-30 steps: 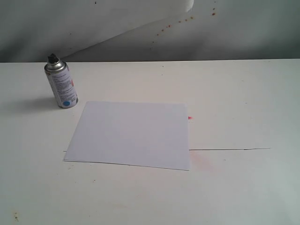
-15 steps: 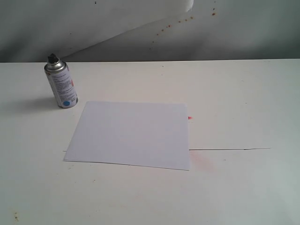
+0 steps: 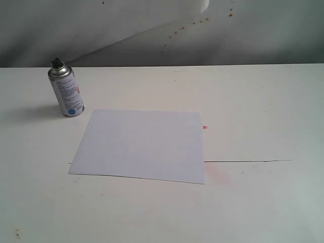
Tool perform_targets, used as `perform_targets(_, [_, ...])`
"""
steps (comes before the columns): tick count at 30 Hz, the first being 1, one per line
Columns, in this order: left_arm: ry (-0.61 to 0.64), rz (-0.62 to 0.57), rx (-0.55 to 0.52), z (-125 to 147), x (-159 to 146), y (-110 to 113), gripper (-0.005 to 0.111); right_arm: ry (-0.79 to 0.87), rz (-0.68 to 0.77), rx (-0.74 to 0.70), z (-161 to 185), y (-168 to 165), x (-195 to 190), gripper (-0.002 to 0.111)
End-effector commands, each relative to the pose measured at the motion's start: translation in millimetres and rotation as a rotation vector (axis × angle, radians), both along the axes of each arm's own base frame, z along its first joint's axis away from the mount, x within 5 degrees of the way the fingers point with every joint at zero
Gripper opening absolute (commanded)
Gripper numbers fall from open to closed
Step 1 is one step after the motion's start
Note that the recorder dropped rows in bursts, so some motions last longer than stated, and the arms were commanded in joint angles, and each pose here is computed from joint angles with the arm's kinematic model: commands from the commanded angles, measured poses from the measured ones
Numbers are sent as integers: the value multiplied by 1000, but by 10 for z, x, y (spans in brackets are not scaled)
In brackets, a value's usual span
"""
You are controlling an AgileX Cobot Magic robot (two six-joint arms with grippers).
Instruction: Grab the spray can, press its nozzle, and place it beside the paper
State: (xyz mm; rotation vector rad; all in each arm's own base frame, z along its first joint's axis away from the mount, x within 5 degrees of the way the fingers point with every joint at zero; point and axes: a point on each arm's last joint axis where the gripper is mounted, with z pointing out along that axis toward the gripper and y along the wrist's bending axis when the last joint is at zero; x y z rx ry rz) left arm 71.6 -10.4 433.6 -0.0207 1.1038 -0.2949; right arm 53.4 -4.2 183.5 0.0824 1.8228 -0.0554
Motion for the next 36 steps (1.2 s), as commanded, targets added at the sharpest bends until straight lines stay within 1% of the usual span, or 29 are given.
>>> perform_targets(1, [197,6,94,167,606,-114,0,2,3,-12,-12,-1,-1,0])
perform_targets(3, [259,11,135,181,841,-155,0,2,3,-12,-12,-1,-1,0])
perform_targets(5, [323,13,167,112,1080,-195,0,2,3,-12,-12,-1,-1,0])
perform_targets(9, [451,8,195,-156,1503,-264,0,2,3,-12,-12,-1,-1,0])
perform_targets(13, [551,2,211,-405,1798,-312,0,2,3,-12,-12,-1,-1,0])
perform_targets(18, [624,-5,206,-607,2000,-345,0,2,3,-12,-12,-1,-1,0])
perform_targets(23, [680,-8,215,-766,2135,-367,0,2,3,-12,-12,-1,-1,0])
perform_targets(29, [714,-10,204,-889,2242,-384,0,2,3,-12,-12,-1,-1,0])
perform_targets(36, [723,-10,206,-914,2258,-386,0,2,3,-12,-12,-1,-1,0])
